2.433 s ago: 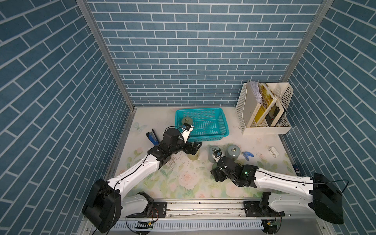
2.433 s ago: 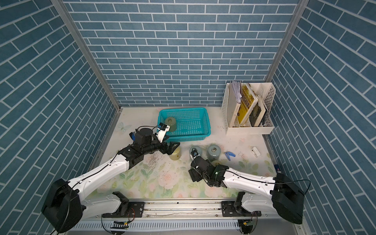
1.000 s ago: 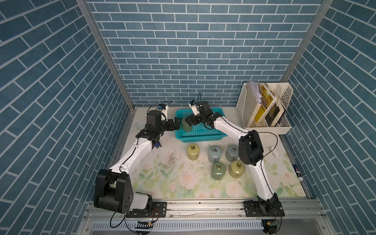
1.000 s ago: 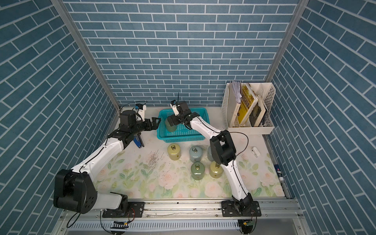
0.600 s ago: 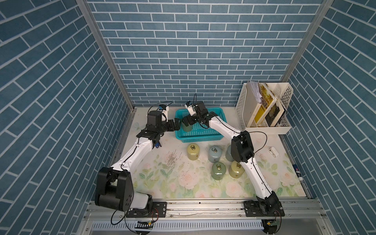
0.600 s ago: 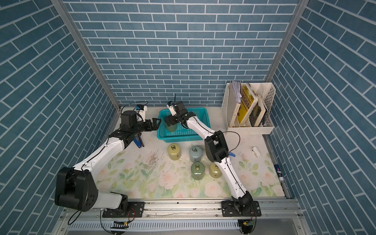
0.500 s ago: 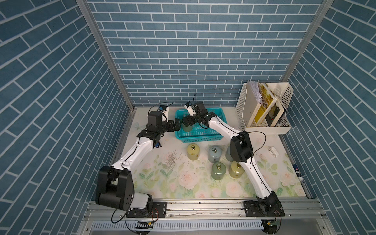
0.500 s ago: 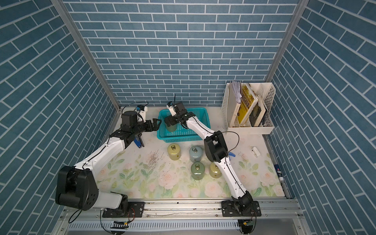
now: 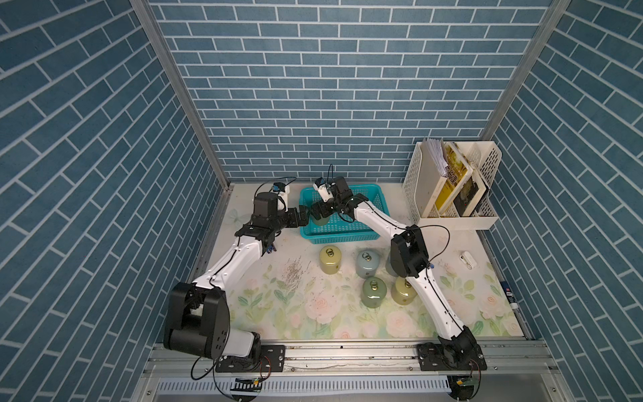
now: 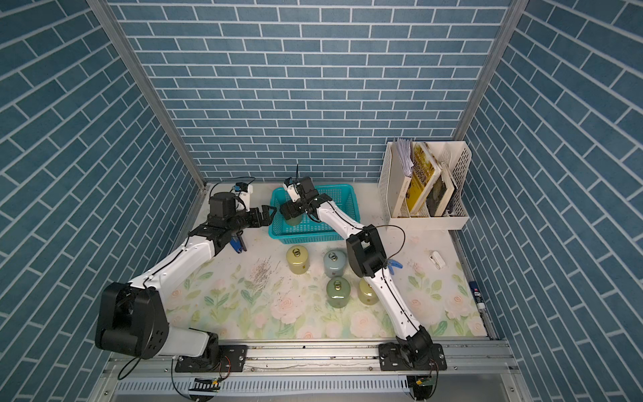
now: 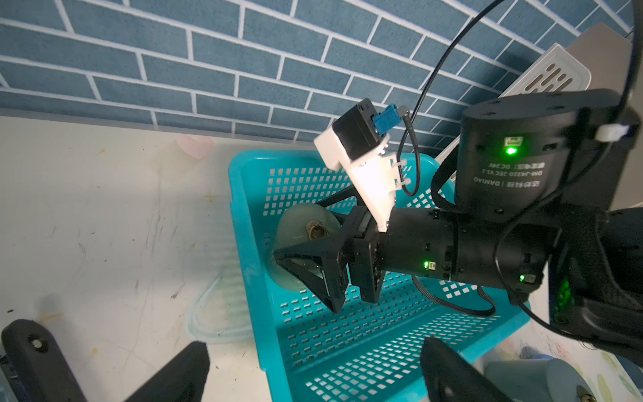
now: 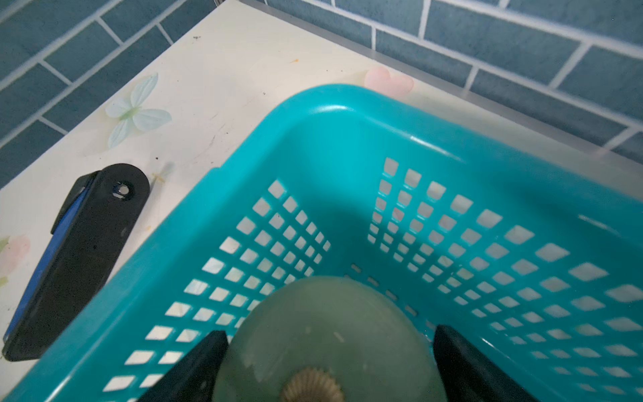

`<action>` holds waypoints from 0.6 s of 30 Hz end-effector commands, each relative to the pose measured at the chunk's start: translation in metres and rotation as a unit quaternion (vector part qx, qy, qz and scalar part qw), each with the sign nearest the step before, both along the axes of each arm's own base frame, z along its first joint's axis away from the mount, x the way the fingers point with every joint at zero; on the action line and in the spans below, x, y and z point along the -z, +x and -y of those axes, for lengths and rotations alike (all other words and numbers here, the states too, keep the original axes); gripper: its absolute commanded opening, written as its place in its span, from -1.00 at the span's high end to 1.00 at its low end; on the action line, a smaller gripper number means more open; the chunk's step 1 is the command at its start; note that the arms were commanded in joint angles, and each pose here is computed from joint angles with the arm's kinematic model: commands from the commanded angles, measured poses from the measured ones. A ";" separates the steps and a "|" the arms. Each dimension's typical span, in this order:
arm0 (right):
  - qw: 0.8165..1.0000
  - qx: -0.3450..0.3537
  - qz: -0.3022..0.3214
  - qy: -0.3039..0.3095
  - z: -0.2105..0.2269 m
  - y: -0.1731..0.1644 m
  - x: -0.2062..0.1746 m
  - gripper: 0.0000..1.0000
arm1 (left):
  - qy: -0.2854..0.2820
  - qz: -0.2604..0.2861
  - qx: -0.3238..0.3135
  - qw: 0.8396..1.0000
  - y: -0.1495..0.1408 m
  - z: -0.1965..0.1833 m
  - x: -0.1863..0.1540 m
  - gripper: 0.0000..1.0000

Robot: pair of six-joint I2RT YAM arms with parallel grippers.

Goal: Take the tea canister out of the basket
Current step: Pick up the tea canister from the basket.

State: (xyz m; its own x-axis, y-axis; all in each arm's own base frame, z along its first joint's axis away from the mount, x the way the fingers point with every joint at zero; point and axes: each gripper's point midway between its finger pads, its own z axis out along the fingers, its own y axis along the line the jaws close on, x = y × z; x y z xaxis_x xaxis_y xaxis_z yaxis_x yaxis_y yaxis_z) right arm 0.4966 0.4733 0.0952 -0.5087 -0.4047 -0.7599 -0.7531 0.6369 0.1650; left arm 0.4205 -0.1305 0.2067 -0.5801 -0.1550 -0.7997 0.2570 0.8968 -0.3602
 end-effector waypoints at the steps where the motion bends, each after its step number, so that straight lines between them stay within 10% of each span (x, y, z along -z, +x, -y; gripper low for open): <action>1: 1.000 -0.003 -0.007 -0.014 -0.001 -0.004 0.017 -0.86 | 0.000 0.002 -0.004 1.000 -0.001 -0.003 0.002 -1.00; 10: 0.999 0.026 0.027 0.002 0.003 0.007 -0.012 0.08 | -0.001 0.002 -0.005 1.000 -0.005 -0.004 0.002 -1.00; 15: 0.997 0.032 0.068 0.021 0.013 0.002 -0.060 1.00 | -0.013 0.006 0.010 1.000 -0.008 0.002 -0.005 -1.00; 18: 0.995 0.037 0.090 0.033 0.023 -0.005 -0.087 1.00 | -0.015 0.012 0.034 0.999 -0.012 0.012 -0.009 -1.00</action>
